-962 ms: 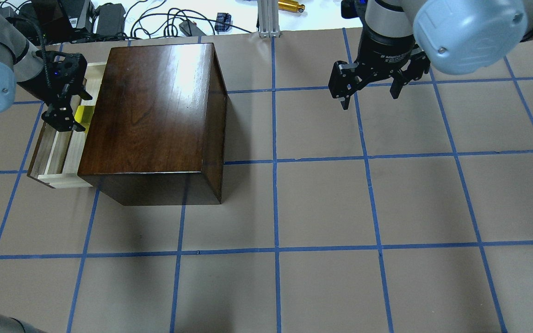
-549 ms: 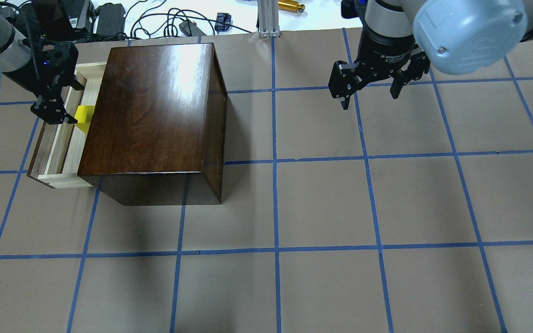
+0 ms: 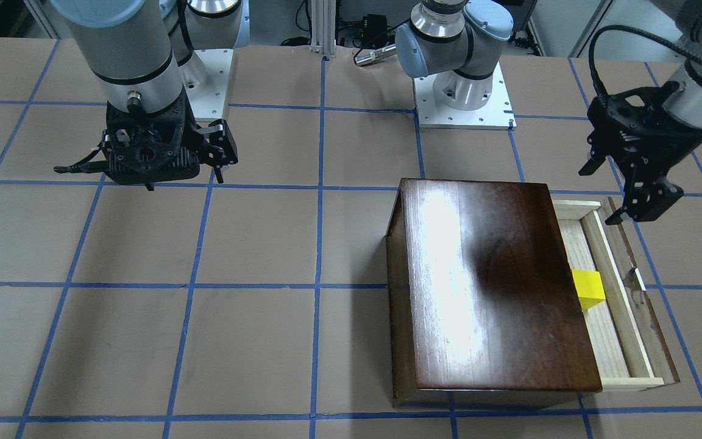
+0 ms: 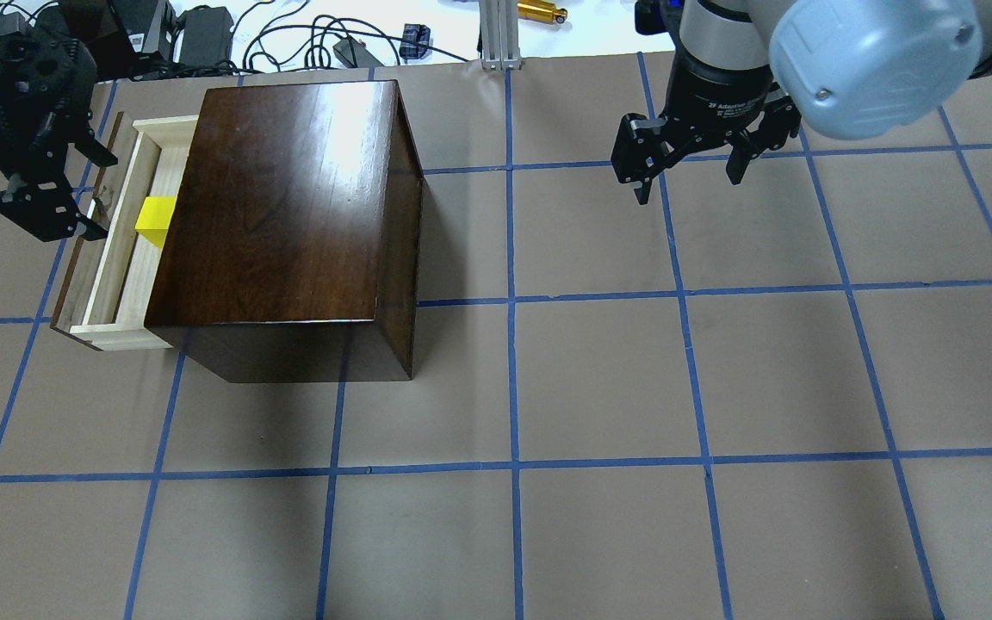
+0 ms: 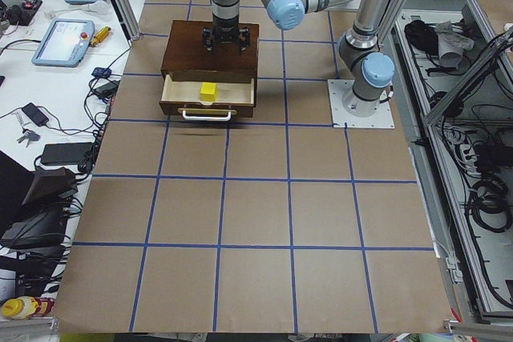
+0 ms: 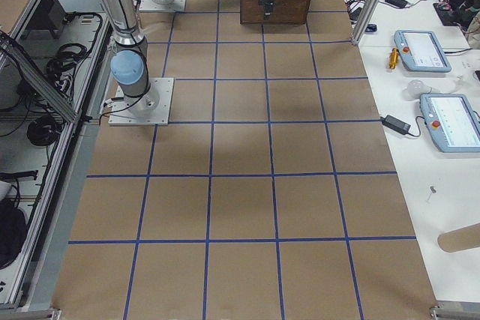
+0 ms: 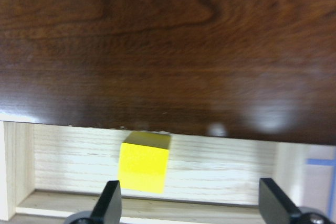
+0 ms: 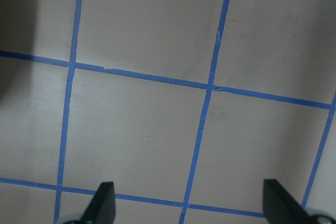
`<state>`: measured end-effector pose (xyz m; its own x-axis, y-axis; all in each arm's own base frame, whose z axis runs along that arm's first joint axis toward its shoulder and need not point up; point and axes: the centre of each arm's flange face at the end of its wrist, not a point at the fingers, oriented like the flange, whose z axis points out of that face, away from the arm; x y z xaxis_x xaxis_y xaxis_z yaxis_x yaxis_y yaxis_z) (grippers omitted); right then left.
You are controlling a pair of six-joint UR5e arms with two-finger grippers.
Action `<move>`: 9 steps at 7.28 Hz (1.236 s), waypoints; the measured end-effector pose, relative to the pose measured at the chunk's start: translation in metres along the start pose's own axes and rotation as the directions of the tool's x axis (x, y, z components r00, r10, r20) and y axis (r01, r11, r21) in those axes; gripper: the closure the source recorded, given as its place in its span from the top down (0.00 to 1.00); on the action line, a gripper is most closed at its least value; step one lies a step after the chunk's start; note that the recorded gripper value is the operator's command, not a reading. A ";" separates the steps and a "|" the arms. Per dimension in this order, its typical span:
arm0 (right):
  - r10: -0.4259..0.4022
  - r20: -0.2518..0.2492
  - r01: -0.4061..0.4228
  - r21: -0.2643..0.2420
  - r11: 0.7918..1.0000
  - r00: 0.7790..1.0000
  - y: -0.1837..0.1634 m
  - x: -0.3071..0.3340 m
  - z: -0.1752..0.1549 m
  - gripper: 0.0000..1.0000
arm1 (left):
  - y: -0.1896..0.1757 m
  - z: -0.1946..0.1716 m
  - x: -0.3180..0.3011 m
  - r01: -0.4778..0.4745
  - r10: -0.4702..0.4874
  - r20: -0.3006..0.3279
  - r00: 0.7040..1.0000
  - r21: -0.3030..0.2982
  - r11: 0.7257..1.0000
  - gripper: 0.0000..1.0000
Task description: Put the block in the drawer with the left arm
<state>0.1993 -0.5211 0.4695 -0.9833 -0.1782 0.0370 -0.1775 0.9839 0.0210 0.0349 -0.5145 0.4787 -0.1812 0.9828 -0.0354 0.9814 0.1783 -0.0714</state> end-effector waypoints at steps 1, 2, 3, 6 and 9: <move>0.000 0.000 0.000 0.000 1.000 1.000 0.000 0.000 0.000 1.00 | -0.008 -0.010 0.014 0.104 -0.104 -0.007 0.995 0.000 0.995 0.95; 0.000 0.000 0.000 0.000 1.000 1.000 0.000 0.000 0.000 1.00 | -0.023 -0.016 0.024 0.209 -0.209 -0.010 0.978 -0.001 0.978 0.96; 0.000 0.000 0.000 0.000 1.000 1.000 0.000 0.000 0.000 1.00 | -0.042 -0.018 0.031 0.321 -0.321 -0.010 0.947 -0.003 0.947 0.96; 0.000 0.000 0.000 0.000 1.000 1.000 0.000 0.000 0.000 1.00 | -0.116 -0.006 0.041 0.673 -0.673 -0.003 0.740 0.007 0.740 1.00; 0.000 0.000 0.000 0.000 1.000 1.000 0.000 0.000 0.000 1.00 | -0.148 -0.002 0.047 0.894 -0.895 -0.001 0.447 0.023 0.446 1.00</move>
<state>0.1993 -0.5211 0.4694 -0.9832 -0.1785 0.0369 -0.1778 0.9838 0.0211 -0.1184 -0.4941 0.4896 -0.9589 0.2795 0.0495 0.2747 0.9576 -0.0866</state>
